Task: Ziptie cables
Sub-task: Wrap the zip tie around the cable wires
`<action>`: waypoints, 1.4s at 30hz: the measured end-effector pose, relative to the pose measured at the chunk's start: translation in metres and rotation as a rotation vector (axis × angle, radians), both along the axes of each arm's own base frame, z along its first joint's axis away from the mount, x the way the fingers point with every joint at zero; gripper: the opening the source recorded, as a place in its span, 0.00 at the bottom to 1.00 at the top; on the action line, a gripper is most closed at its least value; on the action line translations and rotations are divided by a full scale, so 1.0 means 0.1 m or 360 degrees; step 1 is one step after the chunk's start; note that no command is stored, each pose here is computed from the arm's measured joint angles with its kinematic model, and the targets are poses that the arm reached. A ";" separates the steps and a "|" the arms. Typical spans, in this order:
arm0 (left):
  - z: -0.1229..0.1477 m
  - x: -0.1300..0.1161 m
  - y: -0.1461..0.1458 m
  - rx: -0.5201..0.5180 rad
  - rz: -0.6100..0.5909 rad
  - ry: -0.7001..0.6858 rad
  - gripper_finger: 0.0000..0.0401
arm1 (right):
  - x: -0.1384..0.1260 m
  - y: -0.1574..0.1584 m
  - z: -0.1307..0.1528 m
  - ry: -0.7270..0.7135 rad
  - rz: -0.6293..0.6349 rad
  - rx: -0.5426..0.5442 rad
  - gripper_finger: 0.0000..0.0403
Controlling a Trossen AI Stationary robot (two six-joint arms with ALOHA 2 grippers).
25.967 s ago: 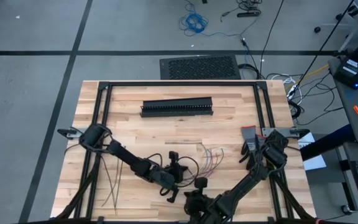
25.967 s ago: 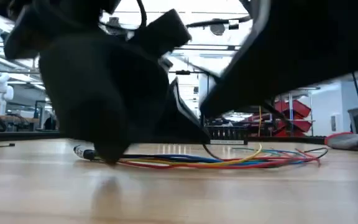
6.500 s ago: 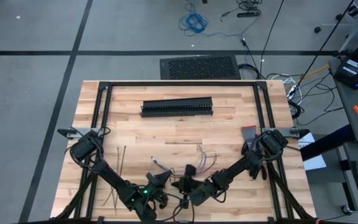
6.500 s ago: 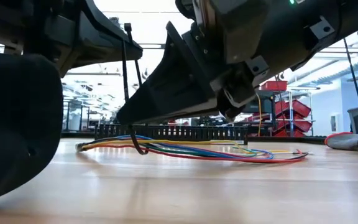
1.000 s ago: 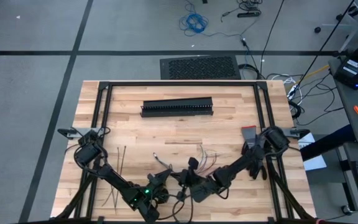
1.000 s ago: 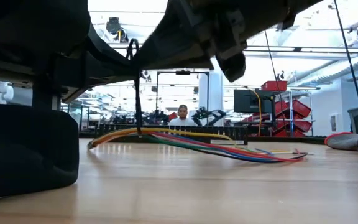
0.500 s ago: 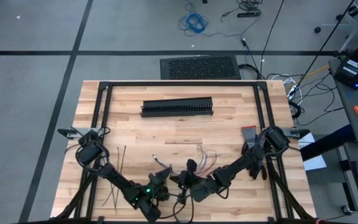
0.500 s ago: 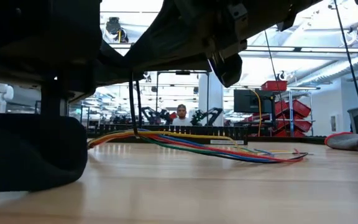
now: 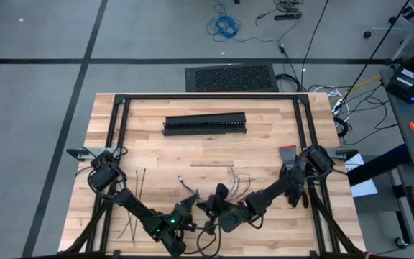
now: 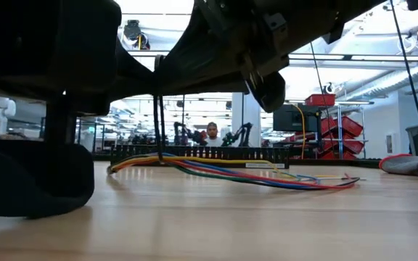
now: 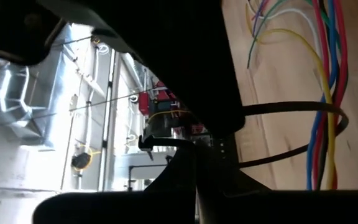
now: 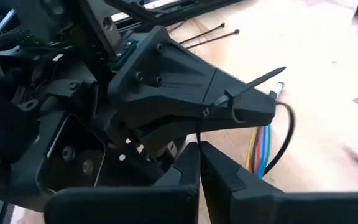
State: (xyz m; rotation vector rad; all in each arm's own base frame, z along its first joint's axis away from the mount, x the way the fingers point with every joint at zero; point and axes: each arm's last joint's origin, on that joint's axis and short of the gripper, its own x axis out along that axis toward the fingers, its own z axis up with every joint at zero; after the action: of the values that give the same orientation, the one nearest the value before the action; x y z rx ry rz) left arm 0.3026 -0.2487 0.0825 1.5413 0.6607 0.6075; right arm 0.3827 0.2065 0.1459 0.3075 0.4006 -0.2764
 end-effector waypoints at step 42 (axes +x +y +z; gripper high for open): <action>0.09 -0.08 -0.09 0.0356 -0.0054 0.0365 0.00 | 0.03 -0.10 0.15 -0.0014 0.0034 0.0065 0.00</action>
State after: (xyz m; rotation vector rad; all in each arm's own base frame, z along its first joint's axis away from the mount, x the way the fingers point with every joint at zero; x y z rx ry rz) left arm 0.2941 -0.2575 0.0911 1.8459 0.7575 0.4952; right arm 0.3860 0.1966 0.1606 0.3440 0.4011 -0.2463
